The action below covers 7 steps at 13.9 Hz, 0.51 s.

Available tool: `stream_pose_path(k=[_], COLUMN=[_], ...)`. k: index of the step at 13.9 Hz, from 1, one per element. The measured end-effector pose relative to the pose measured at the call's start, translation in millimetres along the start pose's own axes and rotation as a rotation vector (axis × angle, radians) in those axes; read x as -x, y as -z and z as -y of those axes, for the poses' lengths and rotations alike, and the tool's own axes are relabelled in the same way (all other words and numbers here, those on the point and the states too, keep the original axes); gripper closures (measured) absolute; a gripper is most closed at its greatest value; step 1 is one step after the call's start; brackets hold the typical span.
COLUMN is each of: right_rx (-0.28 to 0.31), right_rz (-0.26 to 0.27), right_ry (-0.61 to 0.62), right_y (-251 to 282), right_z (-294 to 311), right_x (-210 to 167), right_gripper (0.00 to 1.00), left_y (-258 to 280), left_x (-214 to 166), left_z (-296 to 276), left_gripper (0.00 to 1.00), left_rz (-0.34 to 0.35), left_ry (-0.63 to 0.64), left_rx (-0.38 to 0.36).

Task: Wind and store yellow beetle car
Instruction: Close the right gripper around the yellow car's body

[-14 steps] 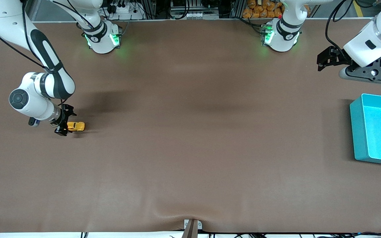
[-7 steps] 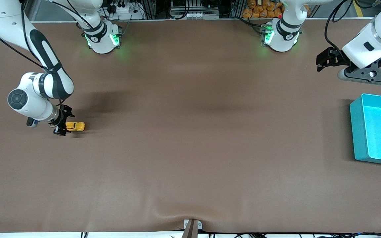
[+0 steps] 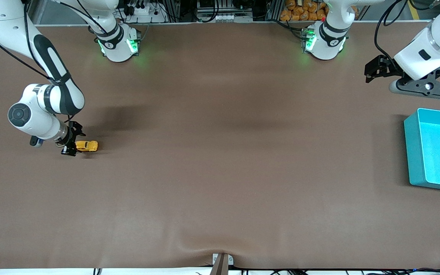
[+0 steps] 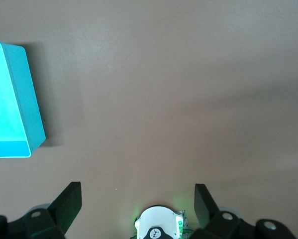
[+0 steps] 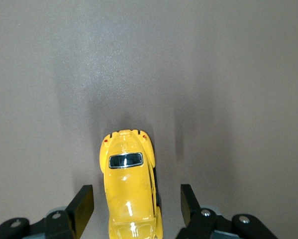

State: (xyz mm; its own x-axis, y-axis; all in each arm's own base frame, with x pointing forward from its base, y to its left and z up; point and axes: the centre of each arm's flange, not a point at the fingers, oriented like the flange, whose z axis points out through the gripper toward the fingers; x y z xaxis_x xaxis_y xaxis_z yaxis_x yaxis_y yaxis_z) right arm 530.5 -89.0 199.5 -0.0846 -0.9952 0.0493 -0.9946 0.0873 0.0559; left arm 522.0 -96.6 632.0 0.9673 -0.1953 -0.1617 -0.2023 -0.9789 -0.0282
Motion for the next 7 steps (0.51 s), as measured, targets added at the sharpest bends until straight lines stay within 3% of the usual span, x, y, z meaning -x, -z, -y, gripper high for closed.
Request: stream_pose_path(k=[3, 5, 7], right_rx=[-0.011, -0.011, -0.013], right_rz=[0.001, 0.001, 0.002], right_ry=[0.002, 0.002, 0.003], right_y=[0.2, -1.8, -2.6], right_z=[1.3, 1.3, 1.8], right_x=[1.0, 1.3, 2.1], right_gripper=[0.30, 0.49, 0.49], left_y=[-0.3, -0.5, -0.5], left_x=[0.0, -0.1, -0.1], left_z=[0.0, 0.0, 0.0], left_gripper=[0.00, 0.00, 0.00], left_rz=[0.001, 0.001, 0.001], left_ry=[0.000, 0.000, 0.000], left_rx=[0.000, 0.000, 0.000])
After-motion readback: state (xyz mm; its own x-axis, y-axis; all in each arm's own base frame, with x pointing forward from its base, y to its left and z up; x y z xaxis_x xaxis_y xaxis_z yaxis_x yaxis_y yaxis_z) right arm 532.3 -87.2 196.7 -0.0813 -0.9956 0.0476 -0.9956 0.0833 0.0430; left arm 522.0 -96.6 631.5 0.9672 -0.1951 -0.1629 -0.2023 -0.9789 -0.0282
